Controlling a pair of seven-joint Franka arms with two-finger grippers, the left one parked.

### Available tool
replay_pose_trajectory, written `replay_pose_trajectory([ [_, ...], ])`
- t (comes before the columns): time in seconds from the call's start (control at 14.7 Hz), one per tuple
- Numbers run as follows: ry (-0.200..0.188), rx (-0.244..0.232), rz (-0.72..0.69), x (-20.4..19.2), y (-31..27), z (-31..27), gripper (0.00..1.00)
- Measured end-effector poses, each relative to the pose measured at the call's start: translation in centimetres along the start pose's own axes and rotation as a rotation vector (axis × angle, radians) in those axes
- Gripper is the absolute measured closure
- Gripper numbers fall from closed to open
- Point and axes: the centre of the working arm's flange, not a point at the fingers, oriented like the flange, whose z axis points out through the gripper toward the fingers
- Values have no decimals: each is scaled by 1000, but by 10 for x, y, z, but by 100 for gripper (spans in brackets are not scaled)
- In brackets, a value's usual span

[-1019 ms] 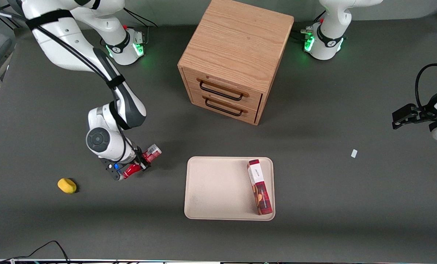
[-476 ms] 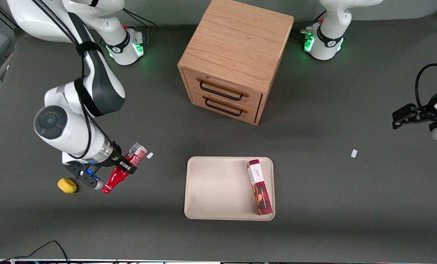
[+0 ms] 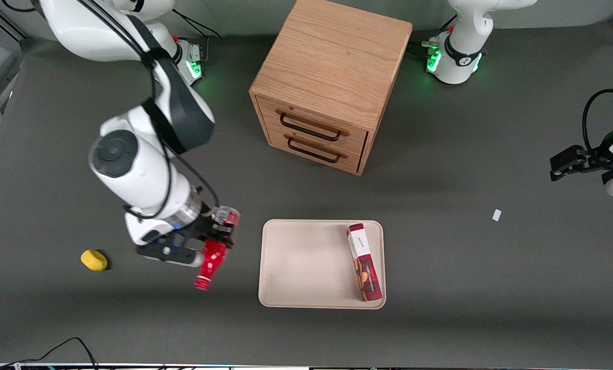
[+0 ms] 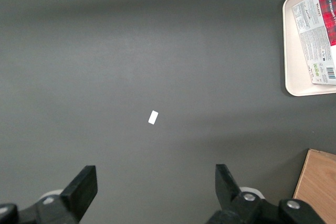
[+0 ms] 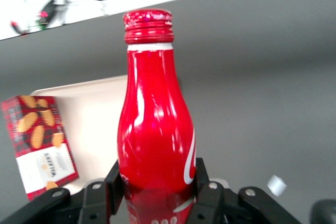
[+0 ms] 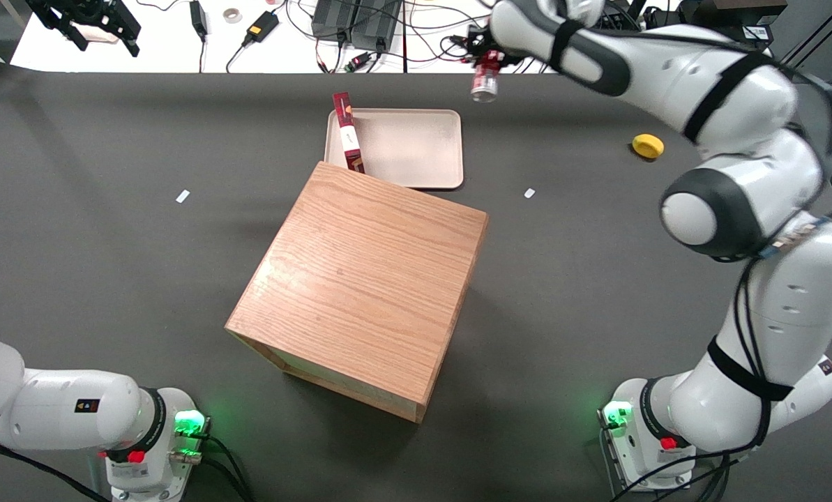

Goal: Place coke bottle on tray
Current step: 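Carry the bottle over the tray and lower it beside the snack box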

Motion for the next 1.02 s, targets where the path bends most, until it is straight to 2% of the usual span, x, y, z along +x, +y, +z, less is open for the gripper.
replay_pose_trajectory([
  [0.14,9,19,-87,2,-9,46,45],
  [0.2,-3,16,-117,1,-7,72,45],
  [0.41,-74,-7,-141,-16,-7,139,45],
  [0.61,-133,-7,-116,-37,-14,185,45],
  [1.02,-157,-6,-78,-53,-4,245,45],
])
